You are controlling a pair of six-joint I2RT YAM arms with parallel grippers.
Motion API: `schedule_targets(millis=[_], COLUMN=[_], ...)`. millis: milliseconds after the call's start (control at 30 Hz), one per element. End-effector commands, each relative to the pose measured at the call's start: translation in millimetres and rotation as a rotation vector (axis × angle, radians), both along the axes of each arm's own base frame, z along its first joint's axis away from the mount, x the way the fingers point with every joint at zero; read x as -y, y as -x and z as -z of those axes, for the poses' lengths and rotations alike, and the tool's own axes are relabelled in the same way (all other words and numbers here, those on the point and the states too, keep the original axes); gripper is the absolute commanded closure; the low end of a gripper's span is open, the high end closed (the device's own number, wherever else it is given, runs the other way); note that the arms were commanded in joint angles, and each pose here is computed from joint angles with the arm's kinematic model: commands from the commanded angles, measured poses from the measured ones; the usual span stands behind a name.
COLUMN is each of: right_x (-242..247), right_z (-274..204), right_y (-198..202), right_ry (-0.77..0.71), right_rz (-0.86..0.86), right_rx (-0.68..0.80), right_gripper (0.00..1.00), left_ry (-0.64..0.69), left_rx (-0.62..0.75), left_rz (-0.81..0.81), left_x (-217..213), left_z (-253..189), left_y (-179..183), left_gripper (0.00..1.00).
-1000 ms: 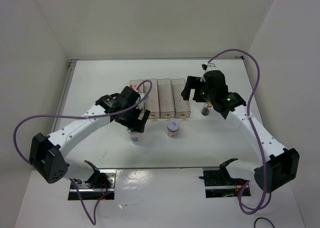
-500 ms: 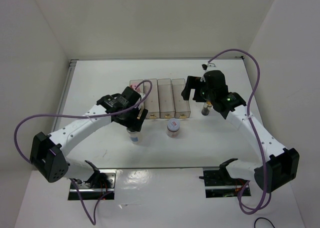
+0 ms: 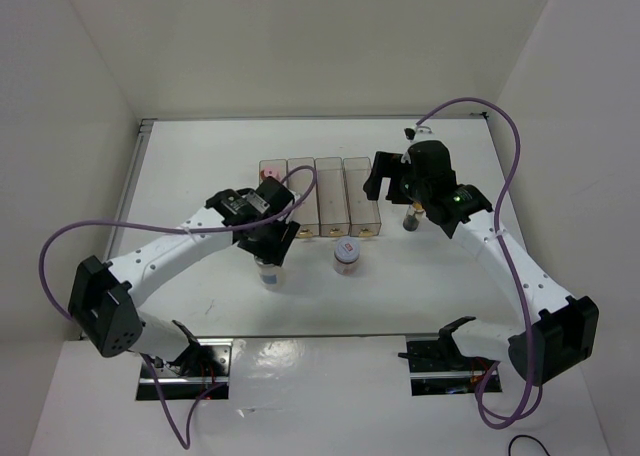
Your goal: Organize the condiment bottles
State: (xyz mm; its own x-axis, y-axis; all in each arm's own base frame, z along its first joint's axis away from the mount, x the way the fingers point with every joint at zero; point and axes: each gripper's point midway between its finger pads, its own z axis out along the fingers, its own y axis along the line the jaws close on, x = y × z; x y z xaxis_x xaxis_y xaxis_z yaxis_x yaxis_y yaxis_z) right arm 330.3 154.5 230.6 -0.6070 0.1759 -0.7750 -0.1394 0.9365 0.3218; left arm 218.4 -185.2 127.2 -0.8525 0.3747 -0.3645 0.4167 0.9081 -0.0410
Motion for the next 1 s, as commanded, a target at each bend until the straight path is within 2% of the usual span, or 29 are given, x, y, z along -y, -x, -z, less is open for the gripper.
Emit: schedule_targets(millis=[0,200,300,467,700,867,967], right_x=[-1.1,2.2,10.7,25.1,38.4,46.1,48.4], right_z=[-1.1,-5.0,-4.4,-13.2,-24.2,-24.2,-21.2], right_y=[-2.2,-4.9,-9.4,-17.8,-24.3,-29.2,-33.8], right_ry=[-0.002,0.012,0.03,0.023,0.027,0.044,0.048], right_rz=[0.011,0.024,0.06,0.105,0.114,0.125,0.134], right_rx=[0.011,0.027,0.025,0.042,0.063,0.066,0.055], right_gripper=[0.01,0.01,0.01,0.01,0.01,0.01,0.01], left_ry=[0.057,0.139,0.207,0.224,0.125,0.136,0.143], left_rx=[0.074,0.152,0.221,0.32,0.402,0.474,0.469], left_rz=[-0.008,0.02,0.054,0.073,0.028,-0.032,-0.041], left_x=[10.1,21.8,36.3,56.1,76.3,73.0,69.6], left_z=[-37.8,-90.8,-129.1,-168.6,-159.7,-164.3,-157.8], left_y=[-9.9,-18.5,-30.7,-64.8,-125.5,-164.1,-179.9], left_gripper=[0.52,0.55,0.55,0.55,0.53,0.53,0.52])
